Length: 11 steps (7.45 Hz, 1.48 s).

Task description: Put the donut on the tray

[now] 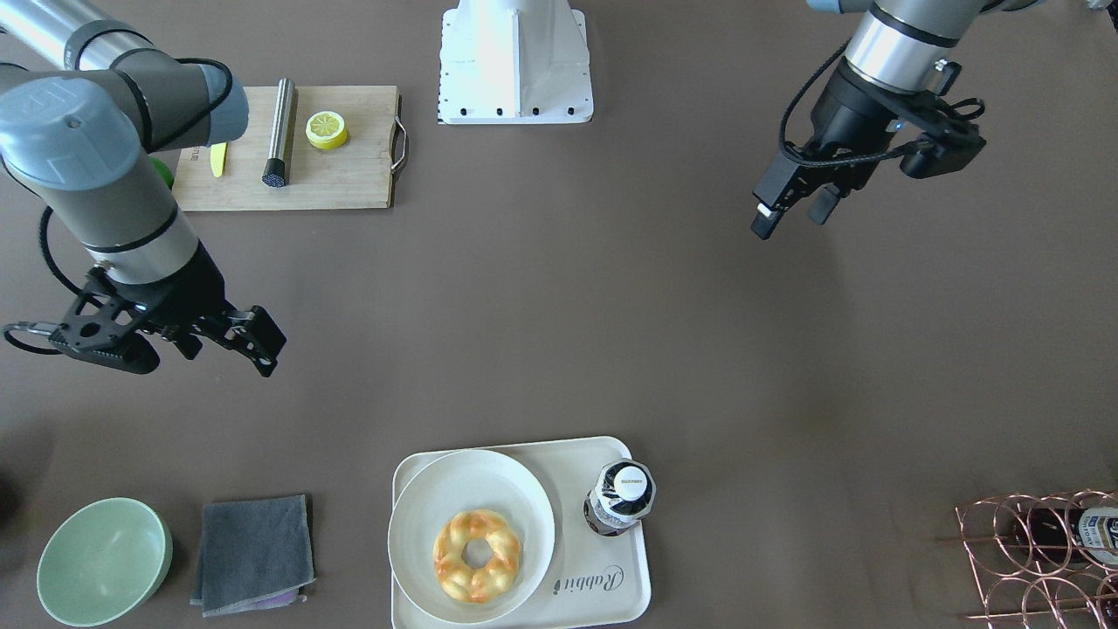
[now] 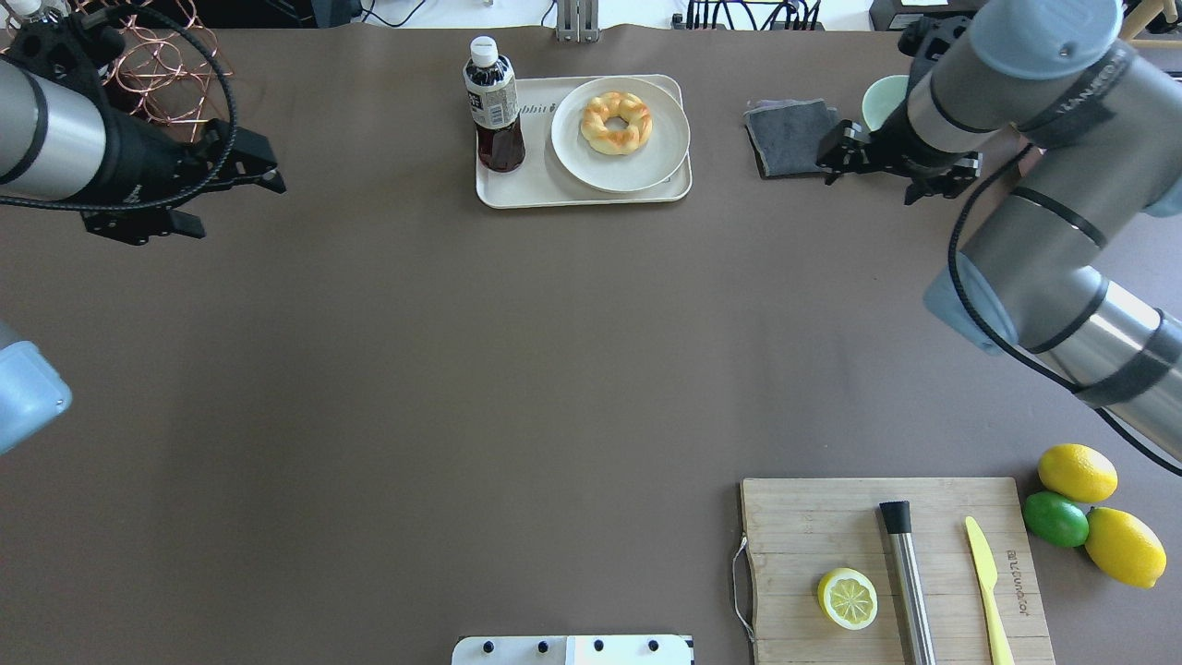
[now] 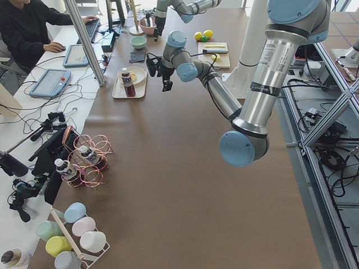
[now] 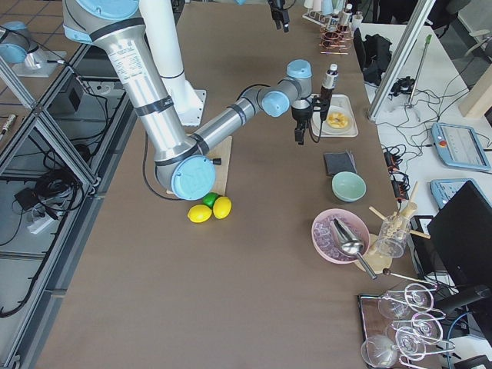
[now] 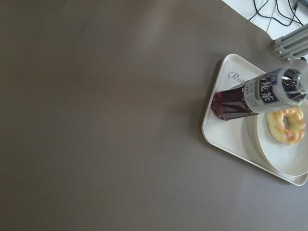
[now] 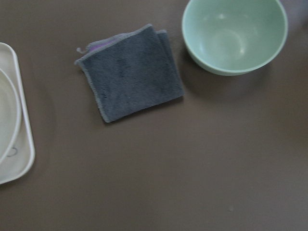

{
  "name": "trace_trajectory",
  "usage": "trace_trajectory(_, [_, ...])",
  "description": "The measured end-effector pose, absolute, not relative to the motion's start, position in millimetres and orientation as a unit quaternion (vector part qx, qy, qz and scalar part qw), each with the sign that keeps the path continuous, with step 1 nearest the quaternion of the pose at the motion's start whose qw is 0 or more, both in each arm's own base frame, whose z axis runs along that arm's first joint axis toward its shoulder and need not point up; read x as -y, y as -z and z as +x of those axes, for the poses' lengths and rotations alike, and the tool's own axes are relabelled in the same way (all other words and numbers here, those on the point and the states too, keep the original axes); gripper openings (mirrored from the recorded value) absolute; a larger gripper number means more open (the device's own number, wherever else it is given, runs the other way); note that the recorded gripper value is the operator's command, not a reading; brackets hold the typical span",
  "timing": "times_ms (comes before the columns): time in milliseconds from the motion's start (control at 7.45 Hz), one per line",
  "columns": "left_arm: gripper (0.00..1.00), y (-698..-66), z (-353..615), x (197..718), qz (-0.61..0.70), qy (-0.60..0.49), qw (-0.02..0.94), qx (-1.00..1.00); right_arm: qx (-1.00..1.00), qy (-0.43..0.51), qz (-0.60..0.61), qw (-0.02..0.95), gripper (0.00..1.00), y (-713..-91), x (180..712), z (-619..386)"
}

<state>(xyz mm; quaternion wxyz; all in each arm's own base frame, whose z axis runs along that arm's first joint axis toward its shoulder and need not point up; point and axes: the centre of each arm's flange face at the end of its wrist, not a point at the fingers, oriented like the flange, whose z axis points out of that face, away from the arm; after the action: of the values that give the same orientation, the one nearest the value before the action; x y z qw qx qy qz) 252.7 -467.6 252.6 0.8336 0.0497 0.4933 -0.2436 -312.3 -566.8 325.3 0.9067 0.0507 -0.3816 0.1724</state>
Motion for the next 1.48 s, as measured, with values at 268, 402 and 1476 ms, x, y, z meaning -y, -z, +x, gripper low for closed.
trace_trajectory(268, [0.98, -329, 193, 470, 0.104, 0.181, 0.88, -0.426, 0.32, -0.113, 0.058, 0.939, 1.0, -371, 543, -237])
trace_trajectory(402, [0.98, -368, 154, 479, 0.13, 0.15, 0.901, -0.386, 0.289, -0.076, 0.057, 0.953, 1.0, -395, 540, -205])
trace_trajectory(1476, [0.98, -609, -67, 489, 0.142, 0.161, 0.92, -0.327, 0.297, 0.071, 0.025, 0.952, 1.0, -553, 498, 38])
